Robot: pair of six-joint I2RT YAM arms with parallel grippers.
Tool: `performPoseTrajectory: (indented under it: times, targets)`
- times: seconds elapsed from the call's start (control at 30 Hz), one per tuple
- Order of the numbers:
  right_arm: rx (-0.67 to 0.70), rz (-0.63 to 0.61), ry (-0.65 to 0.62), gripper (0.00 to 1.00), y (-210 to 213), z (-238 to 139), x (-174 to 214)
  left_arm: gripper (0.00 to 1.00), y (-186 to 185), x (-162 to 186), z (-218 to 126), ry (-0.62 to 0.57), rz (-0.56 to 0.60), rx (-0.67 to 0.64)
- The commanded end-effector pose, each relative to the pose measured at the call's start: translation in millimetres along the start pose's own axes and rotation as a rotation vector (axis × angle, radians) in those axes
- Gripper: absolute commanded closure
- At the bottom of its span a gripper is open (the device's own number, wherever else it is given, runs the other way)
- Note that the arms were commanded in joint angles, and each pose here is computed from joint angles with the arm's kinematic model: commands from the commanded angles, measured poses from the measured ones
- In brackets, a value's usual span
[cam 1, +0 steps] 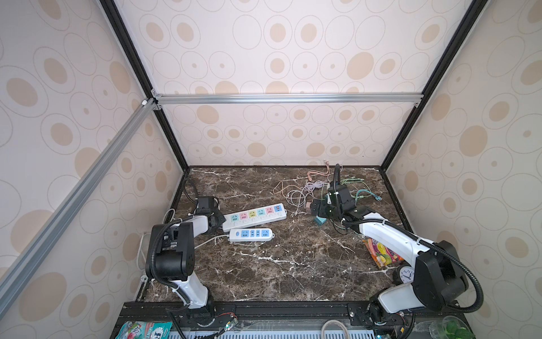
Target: Insert the plug
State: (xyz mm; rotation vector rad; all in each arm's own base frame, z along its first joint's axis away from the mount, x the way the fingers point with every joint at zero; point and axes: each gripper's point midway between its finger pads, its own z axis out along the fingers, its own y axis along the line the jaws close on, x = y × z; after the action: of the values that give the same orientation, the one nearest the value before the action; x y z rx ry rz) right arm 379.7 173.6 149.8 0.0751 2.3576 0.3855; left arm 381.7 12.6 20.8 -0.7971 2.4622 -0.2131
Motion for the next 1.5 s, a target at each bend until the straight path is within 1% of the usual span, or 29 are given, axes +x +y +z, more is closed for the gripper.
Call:
performPoseTrajectory:
  times: [0.0, 0.07, 0.17, 0.27, 0.37, 0.5, 0.67, 0.9, 1.03, 1.07, 1.13, 1.2, 1.23, 1.3, 1.33, 1.47]
  targets:
    - [-0.129, -0.027, 0.010, 0.01, 23.3, 10.7, 4.5, 1.00, 5.0, 29.3, -1.3, 0.074, 0.029, -0.028]
    - [-0.204, -0.034, 0.042, 0.02, 36.6, 18.0, 10.6, 1.00, 4.8, 31.4, -3.1, 0.079, 0.045, -0.023]
    - [-0.273, -0.031, 0.128, 0.00, 53.9, 34.4, 22.0, 1.00, -6.5, 34.7, -4.6, 0.095, 0.119, -0.003]
    - [-0.284, -0.019, 0.180, 0.00, 64.2, 52.6, 30.2, 1.00, -21.2, 41.3, -4.1, 0.112, 0.217, -0.014]
    - [-0.250, 0.007, 0.202, 0.00, 63.8, 64.7, 32.6, 1.00, -32.8, 50.4, -4.1, 0.125, 0.263, -0.029]
    - [-0.209, 0.032, 0.187, 0.00, 56.6, 67.9, 32.7, 1.00, -42.5, 61.8, -7.2, 0.130, 0.237, -0.028]
    - [-0.175, 0.000, 0.168, 0.00, 47.7, 61.4, 32.9, 1.00, -55.0, 77.9, -12.3, 0.131, 0.164, -0.005]
    - [-0.139, -0.043, 0.125, 0.00, 38.4, 48.9, 28.3, 1.00, -56.3, 68.6, -24.5, 0.057, 0.090, -0.017]
    - [-0.098, -0.061, 0.092, 0.00, 30.0, 42.9, 23.5, 1.00, -60.6, 63.4, -30.7, 0.035, 0.080, 0.001]
    - [-0.089, -0.064, 0.078, 0.00, 28.1, 41.3, 21.8, 0.92, -61.7, 62.9, -31.5, 0.036, 0.086, 0.005]
    - [-0.071, -0.076, 0.057, 0.00, 24.2, 37.1, 18.5, 0.60, -61.2, 57.8, -35.4, 0.021, 0.107, -0.008]
    - [-0.069, -0.094, 0.047, 0.00, 23.4, 32.2, 16.5, 0.35, -57.6, 50.7, -43.1, -0.007, 0.121, -0.035]
    - [-0.071, -0.102, 0.042, 0.00, 23.2, 30.2, 16.0, 0.23, -56.4, 46.8, -48.5, -0.024, 0.127, -0.041]
    - [-0.066, -0.113, 0.028, 0.00, 21.4, 26.3, 14.9, 0.07, -54.9, 40.7, -59.0, -0.054, 0.132, -0.043]
    - [-0.058, -0.116, 0.019, 0.00, 19.5, 24.2, 14.1, 0.02, -54.5, 39.6, -63.8, -0.064, 0.132, -0.036]
    - [-0.025, -0.118, -0.008, 0.00, 12.3, 19.1, 11.0, 0.01, -44.1, 44.1, -75.0, -0.079, 0.108, -0.035]
